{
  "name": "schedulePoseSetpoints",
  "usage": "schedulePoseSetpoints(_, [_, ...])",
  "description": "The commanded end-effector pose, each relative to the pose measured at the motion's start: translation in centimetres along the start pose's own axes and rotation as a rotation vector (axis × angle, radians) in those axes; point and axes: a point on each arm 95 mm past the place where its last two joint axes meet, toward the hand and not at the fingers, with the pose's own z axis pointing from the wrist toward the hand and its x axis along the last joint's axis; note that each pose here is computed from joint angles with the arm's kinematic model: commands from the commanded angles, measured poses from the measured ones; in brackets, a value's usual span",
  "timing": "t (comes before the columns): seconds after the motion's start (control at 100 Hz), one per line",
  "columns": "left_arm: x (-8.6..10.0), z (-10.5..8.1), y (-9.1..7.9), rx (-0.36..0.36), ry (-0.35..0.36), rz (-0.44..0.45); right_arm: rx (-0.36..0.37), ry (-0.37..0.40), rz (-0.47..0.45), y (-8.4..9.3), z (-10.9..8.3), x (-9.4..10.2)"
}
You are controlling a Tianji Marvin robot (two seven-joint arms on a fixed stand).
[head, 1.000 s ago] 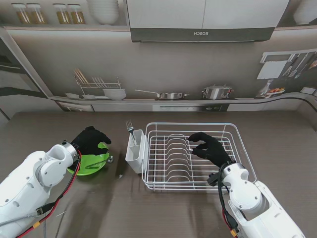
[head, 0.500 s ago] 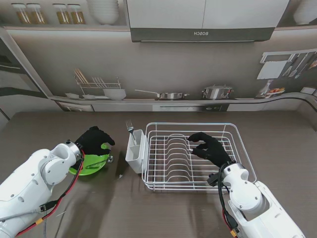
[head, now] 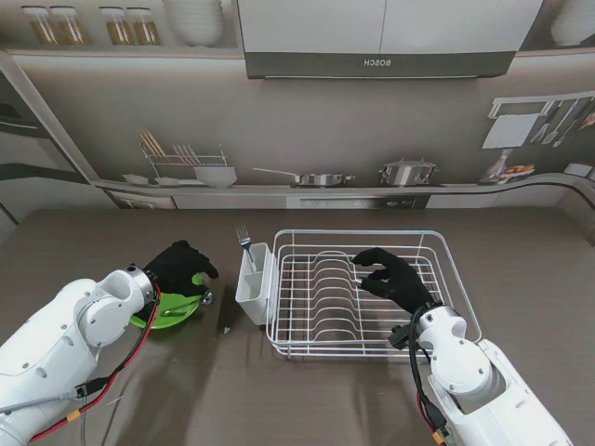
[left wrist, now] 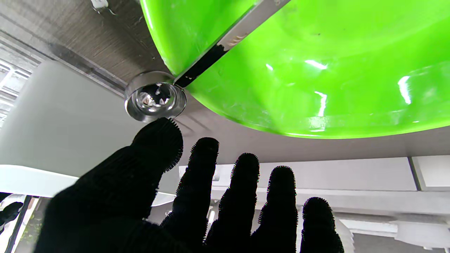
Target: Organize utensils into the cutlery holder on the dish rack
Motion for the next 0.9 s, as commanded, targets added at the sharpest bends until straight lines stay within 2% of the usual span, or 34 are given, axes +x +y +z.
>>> schedulePoseSetpoints(0.0, [-0.03,-0.05,0.20,-0.024,0.002,0.006,0.019,0.002,0.006,-0.44,-0.13,0.18])
schedulePoseSetpoints(0.38, [0.16,-0.08,0.63,-0.051,0.009,0.006,0.021,0.000,0.009,-0.49,-0.11,0.16])
schedulePoseSetpoints(0.89, [0.33,0.35,1.03,-0.051,0.009,0.001,0.018,-0.005,0.016,-0.43,-0.11,0.08])
